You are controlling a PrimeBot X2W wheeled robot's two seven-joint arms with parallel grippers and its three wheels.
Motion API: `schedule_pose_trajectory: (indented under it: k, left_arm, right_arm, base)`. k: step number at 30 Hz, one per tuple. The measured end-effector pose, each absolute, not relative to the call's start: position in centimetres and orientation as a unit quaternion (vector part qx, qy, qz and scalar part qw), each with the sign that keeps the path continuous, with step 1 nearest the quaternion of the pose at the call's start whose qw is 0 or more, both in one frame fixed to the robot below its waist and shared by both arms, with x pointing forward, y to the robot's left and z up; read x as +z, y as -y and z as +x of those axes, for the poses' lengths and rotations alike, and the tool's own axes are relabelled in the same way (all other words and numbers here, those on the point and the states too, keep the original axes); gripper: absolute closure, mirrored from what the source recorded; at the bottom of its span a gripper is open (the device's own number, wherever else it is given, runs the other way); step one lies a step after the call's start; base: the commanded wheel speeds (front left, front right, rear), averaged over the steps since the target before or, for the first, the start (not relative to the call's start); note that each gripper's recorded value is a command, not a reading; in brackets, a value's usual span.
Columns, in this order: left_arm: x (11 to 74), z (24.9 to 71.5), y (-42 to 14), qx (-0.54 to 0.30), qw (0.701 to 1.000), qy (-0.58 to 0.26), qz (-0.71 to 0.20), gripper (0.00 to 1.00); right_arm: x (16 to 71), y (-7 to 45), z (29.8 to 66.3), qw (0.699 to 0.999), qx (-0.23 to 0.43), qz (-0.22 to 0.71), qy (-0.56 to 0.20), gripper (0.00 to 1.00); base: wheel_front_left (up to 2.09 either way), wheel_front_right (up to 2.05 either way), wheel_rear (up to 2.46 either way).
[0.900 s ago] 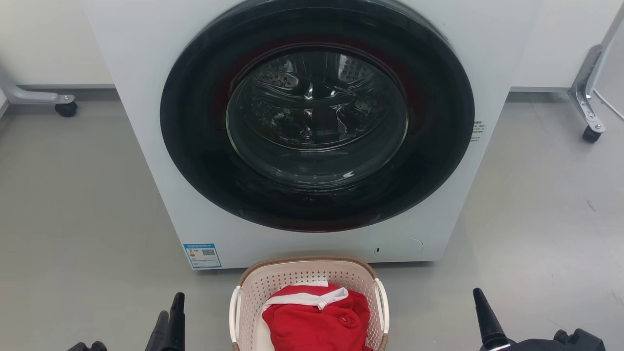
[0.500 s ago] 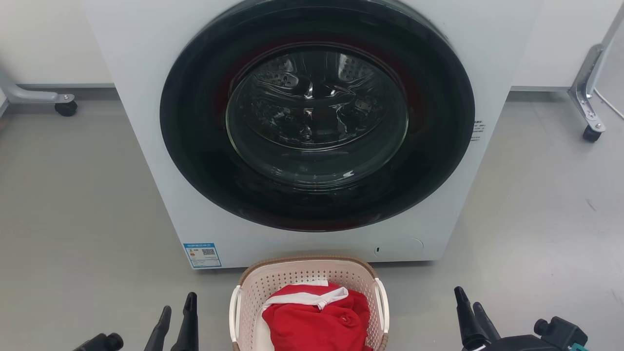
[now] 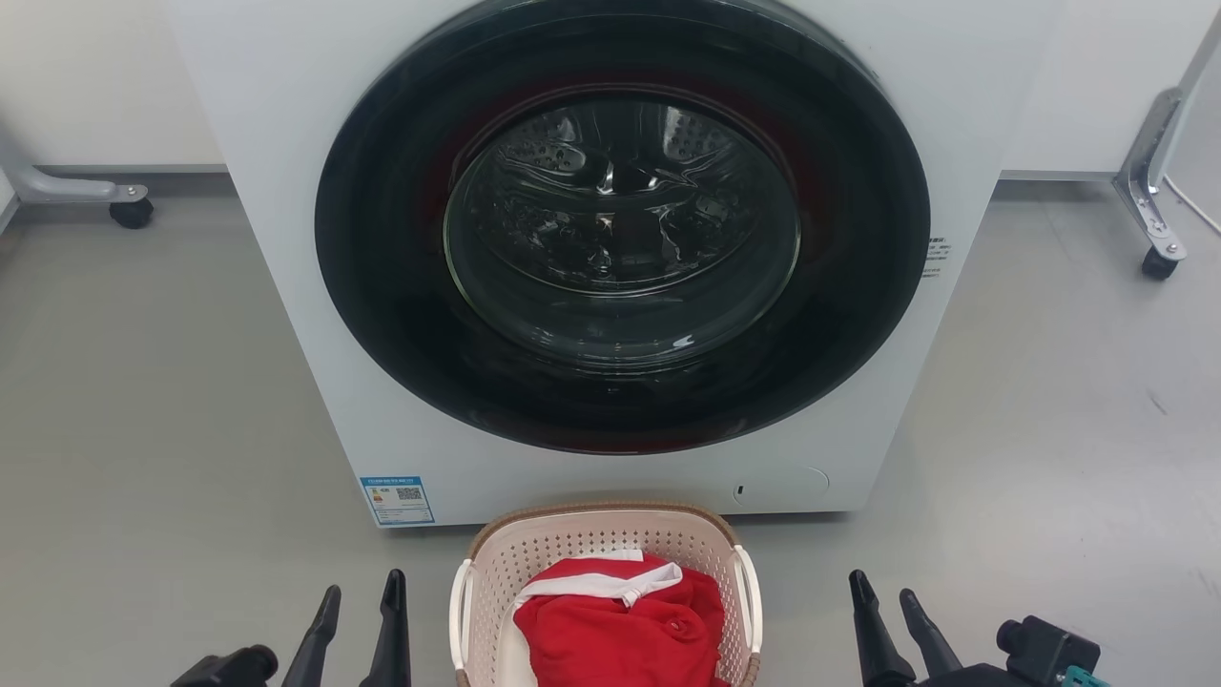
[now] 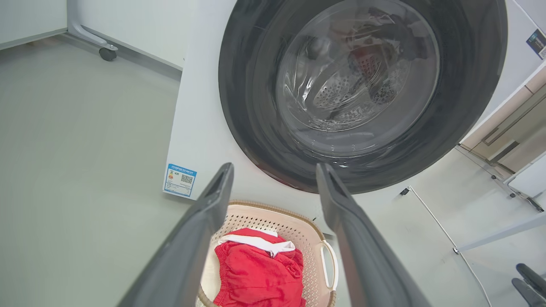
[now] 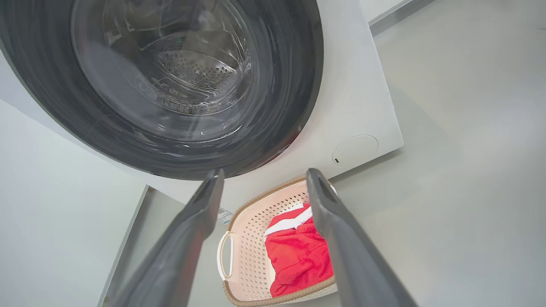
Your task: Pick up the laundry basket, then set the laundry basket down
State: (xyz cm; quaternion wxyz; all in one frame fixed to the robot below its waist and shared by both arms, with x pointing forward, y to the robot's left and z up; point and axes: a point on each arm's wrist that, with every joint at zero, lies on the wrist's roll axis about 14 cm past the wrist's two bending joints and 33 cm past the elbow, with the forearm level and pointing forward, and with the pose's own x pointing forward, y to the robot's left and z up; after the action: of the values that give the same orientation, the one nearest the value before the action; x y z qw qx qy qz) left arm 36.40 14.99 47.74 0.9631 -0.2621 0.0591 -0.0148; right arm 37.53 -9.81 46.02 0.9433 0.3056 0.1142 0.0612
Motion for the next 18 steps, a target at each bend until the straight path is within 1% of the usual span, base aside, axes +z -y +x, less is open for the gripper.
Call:
schedule_pose_trajectory:
  k: [7,18]
  left_arm:
    - [48.2,36.2,-14.4,-0.027,0.977,-0.046,-0.206,0.00]
    - [48.8,35.9,-13.6,-0.041,0.990,-0.022,-0.133,0.00]
  right_arm:
    - [46.6,8.9,37.7,0.958,0.080,0.256,-0.099,0.00]
    - [47.1,7.5,37.4,0.973,0.106,0.188,-0.078,0.00]
  base:
    - [0.00,0.00,0.00]
    - [0.00,0.00,0.00]
